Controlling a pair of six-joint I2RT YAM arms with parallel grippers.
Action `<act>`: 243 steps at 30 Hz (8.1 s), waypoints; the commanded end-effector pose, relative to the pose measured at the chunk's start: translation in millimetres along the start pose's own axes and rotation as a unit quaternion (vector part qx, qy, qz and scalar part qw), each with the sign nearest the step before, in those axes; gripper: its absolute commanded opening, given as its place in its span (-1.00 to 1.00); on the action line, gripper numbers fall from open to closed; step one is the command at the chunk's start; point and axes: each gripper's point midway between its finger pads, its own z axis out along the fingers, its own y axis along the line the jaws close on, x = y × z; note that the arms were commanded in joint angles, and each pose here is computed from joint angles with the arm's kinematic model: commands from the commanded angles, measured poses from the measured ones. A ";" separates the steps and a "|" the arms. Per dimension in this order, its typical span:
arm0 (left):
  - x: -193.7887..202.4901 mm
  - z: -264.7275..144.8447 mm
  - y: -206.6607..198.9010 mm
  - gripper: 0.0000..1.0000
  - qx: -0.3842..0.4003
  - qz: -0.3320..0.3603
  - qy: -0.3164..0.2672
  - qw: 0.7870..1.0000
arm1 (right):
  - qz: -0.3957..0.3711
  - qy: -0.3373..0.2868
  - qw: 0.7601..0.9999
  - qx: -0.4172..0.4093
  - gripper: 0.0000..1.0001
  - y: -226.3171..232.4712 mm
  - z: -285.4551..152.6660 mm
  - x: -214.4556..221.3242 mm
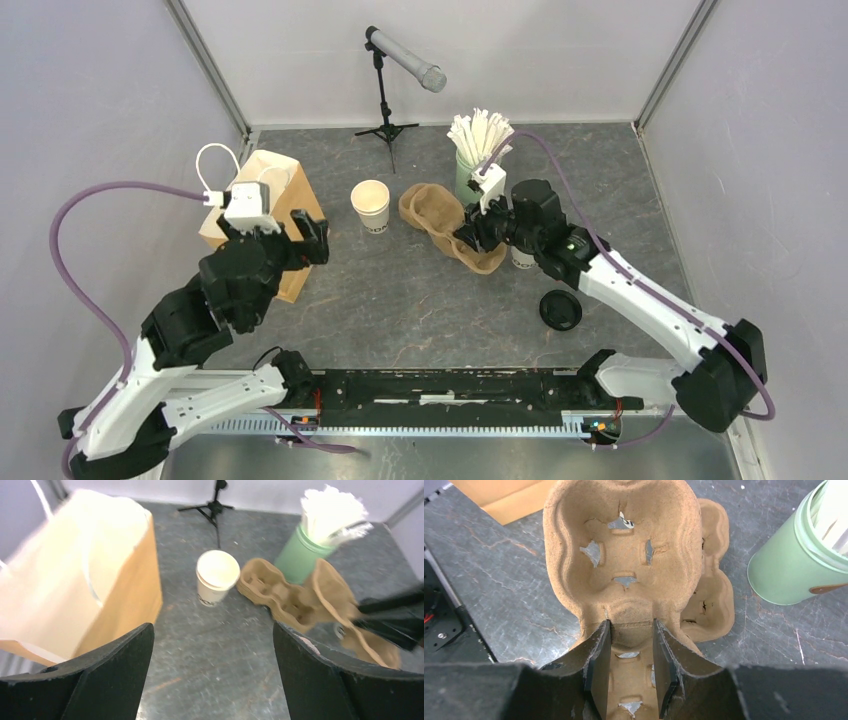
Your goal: Pack the takeout coffee
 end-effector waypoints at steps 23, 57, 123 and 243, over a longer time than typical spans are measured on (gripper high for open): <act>-73.1 32.2 -8.9 0.97 -0.089 -0.072 -0.070 0.991 | -0.003 -0.044 0.998 -0.048 -0.30 25.3 -38.5 2.5; -44.2 46.1 66.5 0.69 -0.230 -0.592 -0.195 0.747 | 0.072 -0.031 0.991 -0.111 -0.29 68.3 -114.2 -65.0; -73.2 76.7 84.2 0.47 -0.232 -0.654 -0.231 0.682 | 0.056 -0.013 0.992 -0.110 -0.27 65.3 -105.2 -97.1; 9.1 -16.2 -43.3 0.29 0.117 -0.553 0.092 0.820 | 0.119 -0.140 0.974 -0.135 -0.28 93.7 -65.8 -208.0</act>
